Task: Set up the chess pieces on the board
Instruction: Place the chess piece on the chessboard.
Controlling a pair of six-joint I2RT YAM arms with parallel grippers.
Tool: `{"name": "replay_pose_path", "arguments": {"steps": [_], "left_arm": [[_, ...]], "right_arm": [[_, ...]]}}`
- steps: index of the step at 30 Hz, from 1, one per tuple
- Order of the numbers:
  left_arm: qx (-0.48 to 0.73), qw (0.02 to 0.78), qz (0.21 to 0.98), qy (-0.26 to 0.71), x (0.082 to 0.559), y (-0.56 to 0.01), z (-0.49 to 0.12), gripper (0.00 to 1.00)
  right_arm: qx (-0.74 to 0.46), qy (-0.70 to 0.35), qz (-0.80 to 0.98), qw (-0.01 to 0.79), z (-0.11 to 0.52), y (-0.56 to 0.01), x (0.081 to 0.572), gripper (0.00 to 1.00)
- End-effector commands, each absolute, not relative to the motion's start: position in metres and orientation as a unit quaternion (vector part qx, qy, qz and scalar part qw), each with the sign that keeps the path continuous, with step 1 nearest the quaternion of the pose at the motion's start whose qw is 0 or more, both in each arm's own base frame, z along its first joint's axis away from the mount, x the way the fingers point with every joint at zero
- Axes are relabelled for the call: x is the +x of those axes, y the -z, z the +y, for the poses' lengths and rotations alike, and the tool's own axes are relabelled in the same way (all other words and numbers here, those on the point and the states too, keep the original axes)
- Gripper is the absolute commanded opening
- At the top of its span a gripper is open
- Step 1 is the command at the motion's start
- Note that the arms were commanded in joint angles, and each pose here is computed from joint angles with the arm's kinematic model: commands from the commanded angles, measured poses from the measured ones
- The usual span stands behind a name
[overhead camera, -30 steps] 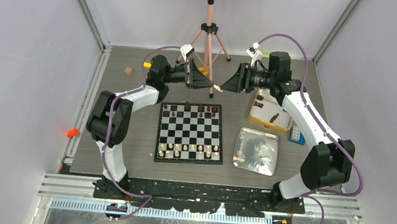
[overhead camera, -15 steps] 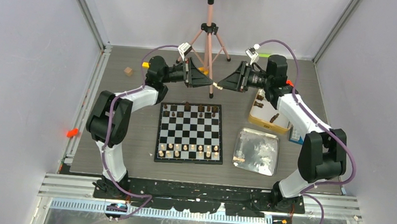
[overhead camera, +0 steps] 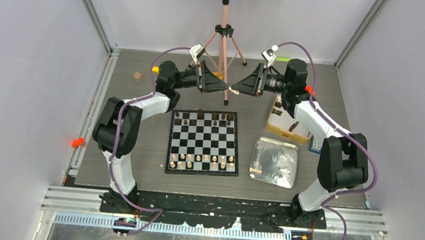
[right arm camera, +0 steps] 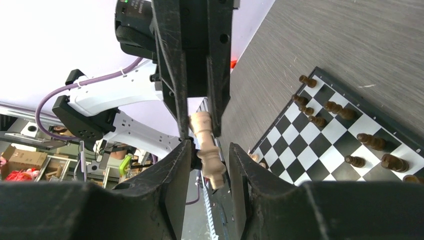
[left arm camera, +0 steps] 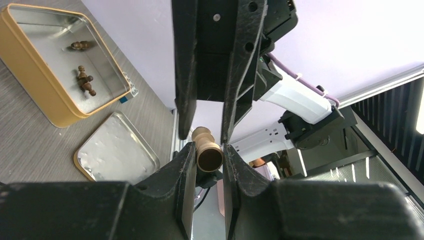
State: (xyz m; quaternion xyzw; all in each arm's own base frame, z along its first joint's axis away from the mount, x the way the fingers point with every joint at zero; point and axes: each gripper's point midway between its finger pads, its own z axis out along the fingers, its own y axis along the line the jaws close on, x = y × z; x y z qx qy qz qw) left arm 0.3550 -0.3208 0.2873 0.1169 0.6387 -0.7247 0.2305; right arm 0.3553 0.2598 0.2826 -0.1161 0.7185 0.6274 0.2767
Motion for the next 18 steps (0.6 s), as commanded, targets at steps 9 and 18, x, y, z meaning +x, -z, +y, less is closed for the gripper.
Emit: {"name": "replay_pose_path", "arguments": {"steps": [9, 18], "left_arm": [[0.129, 0.274, 0.608, 0.734, 0.356, -0.306, -0.313, 0.0], [0.128, 0.284, 0.61, 0.729, 0.356, -0.301, -0.312, 0.0]], "right_arm": [[-0.136, -0.635, 0.705, 0.285, 0.258, -0.287, 0.348, 0.41], [-0.144, -0.635, 0.7, 0.293, 0.256, -0.296, 0.344, 0.23]]}}
